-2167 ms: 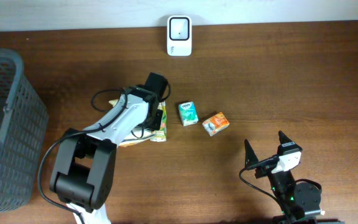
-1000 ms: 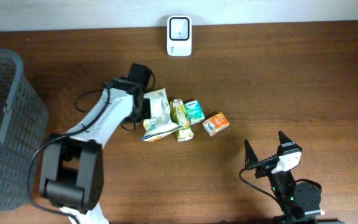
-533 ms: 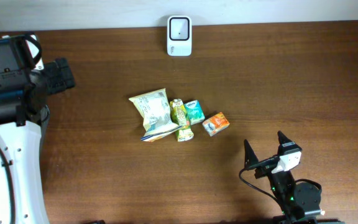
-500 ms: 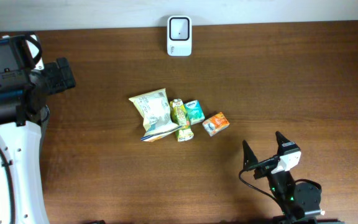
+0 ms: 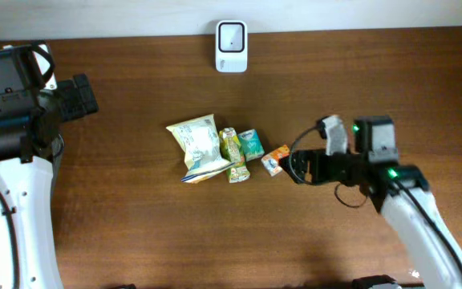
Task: Scan the item barcode
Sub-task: 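Reach the right gripper to the orange tissue pack and grasp it, then lift the orange tissue pack and hold it over the scanner window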
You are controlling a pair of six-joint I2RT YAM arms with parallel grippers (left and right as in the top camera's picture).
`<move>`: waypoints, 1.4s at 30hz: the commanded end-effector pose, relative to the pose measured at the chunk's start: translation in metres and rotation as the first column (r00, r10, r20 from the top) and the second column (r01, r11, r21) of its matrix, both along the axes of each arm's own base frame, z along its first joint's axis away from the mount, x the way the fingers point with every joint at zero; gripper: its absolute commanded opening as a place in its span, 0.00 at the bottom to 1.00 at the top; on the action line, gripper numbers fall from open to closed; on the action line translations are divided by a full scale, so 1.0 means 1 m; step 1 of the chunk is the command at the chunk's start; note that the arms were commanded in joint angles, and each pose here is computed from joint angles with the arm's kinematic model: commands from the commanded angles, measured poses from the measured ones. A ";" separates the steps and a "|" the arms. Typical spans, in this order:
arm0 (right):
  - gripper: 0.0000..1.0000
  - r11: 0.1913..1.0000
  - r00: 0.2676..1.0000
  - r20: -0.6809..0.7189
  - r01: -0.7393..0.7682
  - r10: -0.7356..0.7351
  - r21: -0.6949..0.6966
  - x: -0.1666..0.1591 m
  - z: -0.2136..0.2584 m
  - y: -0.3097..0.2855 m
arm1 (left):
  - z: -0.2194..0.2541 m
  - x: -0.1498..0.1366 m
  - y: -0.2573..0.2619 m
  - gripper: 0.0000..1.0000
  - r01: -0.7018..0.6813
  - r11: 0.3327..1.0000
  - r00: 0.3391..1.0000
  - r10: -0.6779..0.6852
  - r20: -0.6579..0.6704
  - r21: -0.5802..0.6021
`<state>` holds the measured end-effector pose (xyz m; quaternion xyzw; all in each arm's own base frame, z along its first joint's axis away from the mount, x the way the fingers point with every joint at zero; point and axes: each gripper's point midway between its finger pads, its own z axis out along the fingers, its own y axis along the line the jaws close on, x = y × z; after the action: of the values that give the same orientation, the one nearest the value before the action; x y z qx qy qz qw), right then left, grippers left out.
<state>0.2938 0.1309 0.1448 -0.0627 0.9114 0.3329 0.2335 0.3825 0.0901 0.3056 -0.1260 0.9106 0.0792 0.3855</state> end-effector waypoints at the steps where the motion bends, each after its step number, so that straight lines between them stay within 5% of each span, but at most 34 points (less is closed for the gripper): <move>1: 0.74 0.991 0.957 -0.278 0.107 -0.081 0.081 0.002 -0.040 0.010 | 0.006 0.000 0.001 0.99 0.003 1.000 1.000 -0.003 0.015 0.002; 4: 0.38 0.900 0.743 -0.518 0.411 -0.425 -0.149 0.004 -0.103 -0.010 | 0.006 0.000 0.001 0.99 0.003 1.000 1.000 -0.003 0.015 0.002; 13: 0.37 0.762 0.681 -0.343 0.584 -0.647 -0.279 0.040 -0.135 0.004 | 0.006 0.000 0.001 0.99 0.003 1.000 1.000 -0.003 0.015 0.002; 15: 0.32 0.762 0.681 -0.342 0.584 -0.647 -0.278 0.042 -0.140 0.005 | 0.006 0.000 0.001 0.99 0.003 1.000 1.000 -0.003 0.015 0.002; 17: 0.16 0.778 0.687 -0.366 0.572 -0.628 -0.260 0.040 -0.138 0.010 | 0.006 0.000 0.001 0.99 0.003 1.000 1.000 -0.003 0.015 0.002; 19: 0.11 0.861 0.785 -0.355 0.459 -0.508 -0.217 0.042 -0.126 0.014 | 0.006 0.000 0.001 0.99 0.003 1.000 1.000 -0.003 0.015 0.002; 21: 0.04 0.958 0.934 -0.264 0.185 -0.241 -0.220 0.049 -0.104 0.003 | 0.006 0.000 0.001 0.99 0.003 1.000 1.000 -0.003 0.015 0.002; 24: 0.09 0.905 0.988 -0.065 -0.152 0.138 -0.397 0.060 -0.092 -0.035 | 0.006 0.000 0.001 0.99 0.003 1.000 1.000 -0.003 0.015 0.002; 28: 0.43 0.813 0.983 -0.007 -0.154 0.181 -0.561 0.074 -0.095 -0.068 | 0.006 0.000 0.001 0.99 0.003 1.000 1.000 -0.003 0.015 0.002; 31: 0.65 0.909 0.997 -0.075 -0.043 0.013 -0.415 0.068 -0.093 -0.053 | 0.006 0.000 0.001 0.99 0.003 1.000 1.000 -0.003 0.015 0.002; 34: 0.61 0.964 0.977 -0.211 -0.014 -0.044 -0.266 0.048 -0.100 -0.033 | 0.006 0.000 0.001 0.99 0.003 1.000 1.000 -0.003 0.015 0.002; 42: 0.13 0.971 0.953 -0.301 -0.039 -0.035 -0.238 0.046 -0.146 -0.028 | 0.006 0.000 0.001 0.99 0.003 1.000 1.000 -0.003 0.015 0.002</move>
<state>0.3436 0.1046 0.0086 -0.0487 0.9682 0.2261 0.0957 0.3822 0.0901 0.3053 -0.1261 0.9109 0.0794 0.3848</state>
